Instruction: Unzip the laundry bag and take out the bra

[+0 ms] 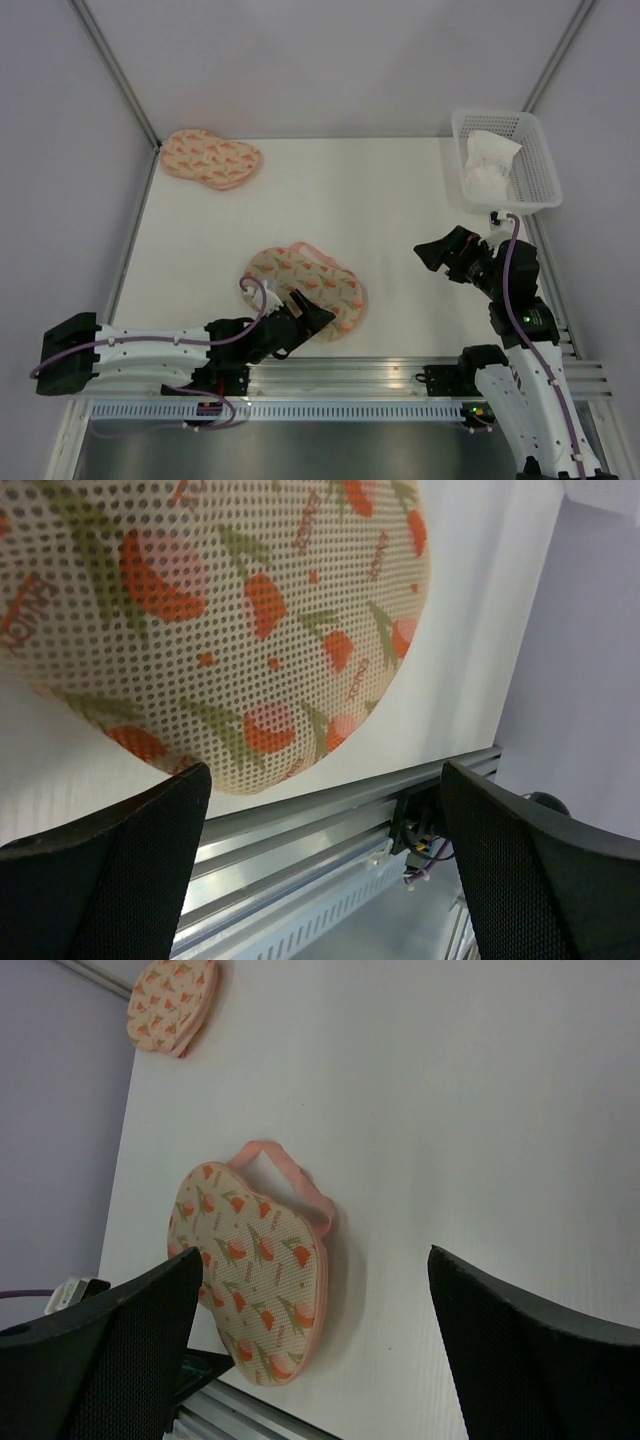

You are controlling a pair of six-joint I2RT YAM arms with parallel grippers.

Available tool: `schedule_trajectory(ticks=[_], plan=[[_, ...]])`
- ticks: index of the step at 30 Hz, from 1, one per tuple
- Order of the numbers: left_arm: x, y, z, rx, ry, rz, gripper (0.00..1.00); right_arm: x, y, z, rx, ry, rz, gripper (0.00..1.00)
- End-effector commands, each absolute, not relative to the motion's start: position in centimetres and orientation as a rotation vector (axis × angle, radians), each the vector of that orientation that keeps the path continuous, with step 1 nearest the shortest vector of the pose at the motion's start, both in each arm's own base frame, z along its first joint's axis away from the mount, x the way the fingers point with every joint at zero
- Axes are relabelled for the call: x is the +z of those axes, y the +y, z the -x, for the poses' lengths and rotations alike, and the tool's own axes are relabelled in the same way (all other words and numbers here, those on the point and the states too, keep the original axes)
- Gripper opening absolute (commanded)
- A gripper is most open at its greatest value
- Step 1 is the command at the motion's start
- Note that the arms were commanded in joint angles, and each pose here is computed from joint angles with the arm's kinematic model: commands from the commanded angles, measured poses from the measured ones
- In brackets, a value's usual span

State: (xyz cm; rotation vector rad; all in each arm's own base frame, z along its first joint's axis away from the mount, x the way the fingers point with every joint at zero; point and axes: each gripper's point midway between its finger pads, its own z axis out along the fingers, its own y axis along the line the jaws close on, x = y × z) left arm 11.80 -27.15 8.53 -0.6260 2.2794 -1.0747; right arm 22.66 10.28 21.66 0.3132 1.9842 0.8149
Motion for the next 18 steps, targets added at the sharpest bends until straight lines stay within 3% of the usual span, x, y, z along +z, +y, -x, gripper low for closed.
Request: schedule_trajectory(ticks=[1, 11, 18], plan=[[7.7, -26.5, -11.9, -0.990, 2.280, 0.774, 0.99, 21.0, 10.2, -23.0, 0.796, 1.996, -0.304, 0.98], [6.9, -23.4, -15.0, -0.824, 2.099, 0.785, 1.00, 20.8, 10.1, -22.9, 0.787, 2.002, -0.295, 0.98], [4.8, -23.5, -13.1, -0.839, 2.233, 0.877, 0.99, 20.0, 10.2, -22.6, 0.789, 2.027, -0.303, 0.98]])
